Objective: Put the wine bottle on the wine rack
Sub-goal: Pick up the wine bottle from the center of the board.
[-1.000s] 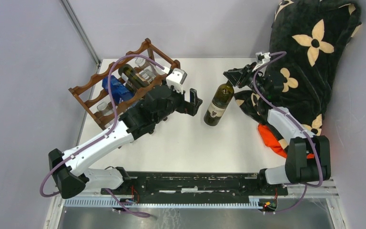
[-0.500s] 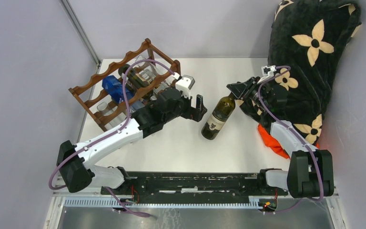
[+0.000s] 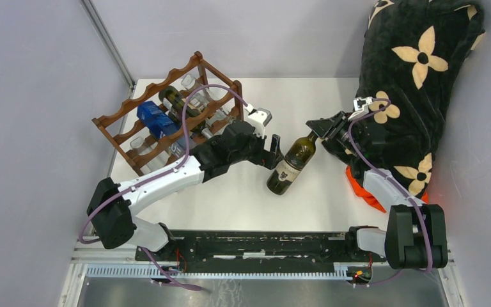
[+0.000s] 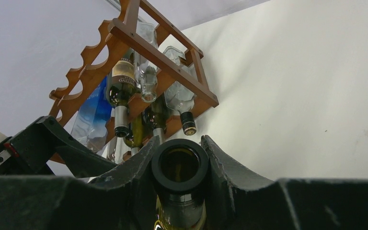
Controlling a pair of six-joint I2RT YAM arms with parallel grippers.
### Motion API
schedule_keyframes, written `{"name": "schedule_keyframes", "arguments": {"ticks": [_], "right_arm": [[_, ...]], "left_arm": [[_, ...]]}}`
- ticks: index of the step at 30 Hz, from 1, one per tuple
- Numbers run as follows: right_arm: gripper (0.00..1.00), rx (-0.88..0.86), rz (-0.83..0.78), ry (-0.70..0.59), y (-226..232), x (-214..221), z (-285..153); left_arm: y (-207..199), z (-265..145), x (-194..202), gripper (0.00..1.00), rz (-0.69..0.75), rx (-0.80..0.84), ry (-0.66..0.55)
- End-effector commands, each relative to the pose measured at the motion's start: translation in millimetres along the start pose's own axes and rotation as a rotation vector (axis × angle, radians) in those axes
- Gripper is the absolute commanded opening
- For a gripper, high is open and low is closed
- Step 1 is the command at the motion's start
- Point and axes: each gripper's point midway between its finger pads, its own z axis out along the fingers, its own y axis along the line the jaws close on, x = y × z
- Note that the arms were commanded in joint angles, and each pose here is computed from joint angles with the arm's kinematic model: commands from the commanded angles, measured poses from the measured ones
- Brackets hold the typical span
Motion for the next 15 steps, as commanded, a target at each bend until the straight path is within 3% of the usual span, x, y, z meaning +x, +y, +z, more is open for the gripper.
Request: {"name": "schedule_keyframes", "arguments": {"ticks": [1, 15], "right_arm": [[0.0, -0.101, 0.007, -0.115, 34.7, -34.7, -4.2], [0.0, -0.088, 0.062, -0.106, 28.9, -26.1, -5.5]], "left_arm": [[-12.0, 4.8, -9.8, 1.0, -0.025, 0.061, -0.03], [-13.4, 27.6, 0.4, 1.0, -0.017, 0.07, 0.019]]}}
